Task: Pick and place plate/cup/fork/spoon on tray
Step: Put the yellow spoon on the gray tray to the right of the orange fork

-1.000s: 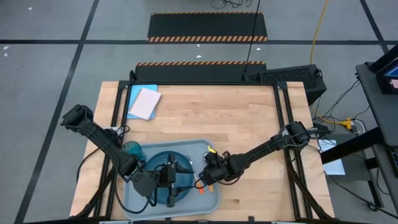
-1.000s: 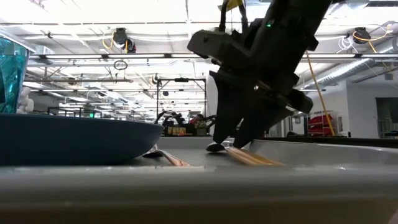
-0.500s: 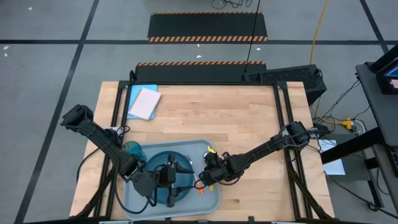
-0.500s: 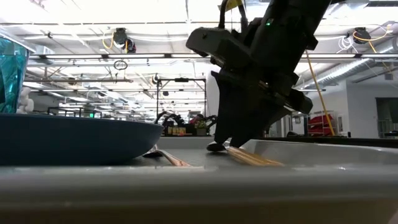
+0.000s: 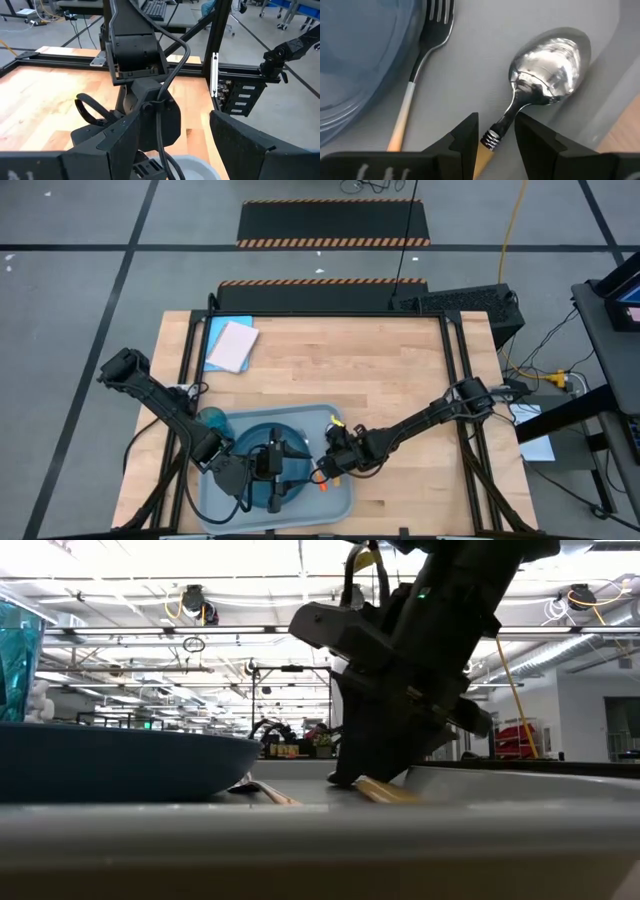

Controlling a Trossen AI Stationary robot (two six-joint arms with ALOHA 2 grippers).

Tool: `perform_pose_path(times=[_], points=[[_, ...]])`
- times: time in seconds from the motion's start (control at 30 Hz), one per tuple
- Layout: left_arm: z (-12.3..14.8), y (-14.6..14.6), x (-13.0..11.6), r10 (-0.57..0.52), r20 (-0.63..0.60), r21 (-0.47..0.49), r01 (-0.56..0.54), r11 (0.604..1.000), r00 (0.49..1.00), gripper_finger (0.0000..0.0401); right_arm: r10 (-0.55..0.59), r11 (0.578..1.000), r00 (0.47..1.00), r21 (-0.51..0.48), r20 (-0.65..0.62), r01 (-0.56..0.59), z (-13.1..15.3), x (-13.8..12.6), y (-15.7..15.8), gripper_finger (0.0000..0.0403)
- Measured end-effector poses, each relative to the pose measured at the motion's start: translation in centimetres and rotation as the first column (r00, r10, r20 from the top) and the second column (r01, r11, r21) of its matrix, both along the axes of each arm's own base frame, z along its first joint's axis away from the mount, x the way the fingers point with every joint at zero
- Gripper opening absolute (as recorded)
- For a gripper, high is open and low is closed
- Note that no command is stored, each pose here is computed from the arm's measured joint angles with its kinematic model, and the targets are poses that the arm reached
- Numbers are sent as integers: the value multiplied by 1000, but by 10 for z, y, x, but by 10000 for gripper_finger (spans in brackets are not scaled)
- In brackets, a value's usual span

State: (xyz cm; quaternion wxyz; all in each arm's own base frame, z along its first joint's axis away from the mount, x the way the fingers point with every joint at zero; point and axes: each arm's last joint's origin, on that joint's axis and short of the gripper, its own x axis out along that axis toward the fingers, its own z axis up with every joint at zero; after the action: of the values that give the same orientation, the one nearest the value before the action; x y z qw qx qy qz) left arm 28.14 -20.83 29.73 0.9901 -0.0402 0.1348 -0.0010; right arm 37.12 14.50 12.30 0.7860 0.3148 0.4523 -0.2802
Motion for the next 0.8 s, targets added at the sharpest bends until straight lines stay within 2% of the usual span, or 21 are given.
perform_pose_path(times=[0.23, 0.5, 0.6, 0.8], points=[[0, 0, 0, -16, -4, 0, 16, 1000, 1000, 243, -5, 999, 1000, -47, 5, 5, -4, 1, -2, 112], [0, 0, 0, -17, -6, 4, 17, 1000, 1000, 243, -9, 988, 999, -155, 48, 16, -4, 3, -5, 30], [0, 0, 0, -17, -7, 4, 17, 1000, 1000, 243, 34, 985, 997, -171, 64, -23, 3, 4, -5, 9], [-2, 0, -1, -18, -22, 20, 18, 1000, 1000, 243, 113, 966, 989, -245, 93, -87, 24, -1, -2, 0]])
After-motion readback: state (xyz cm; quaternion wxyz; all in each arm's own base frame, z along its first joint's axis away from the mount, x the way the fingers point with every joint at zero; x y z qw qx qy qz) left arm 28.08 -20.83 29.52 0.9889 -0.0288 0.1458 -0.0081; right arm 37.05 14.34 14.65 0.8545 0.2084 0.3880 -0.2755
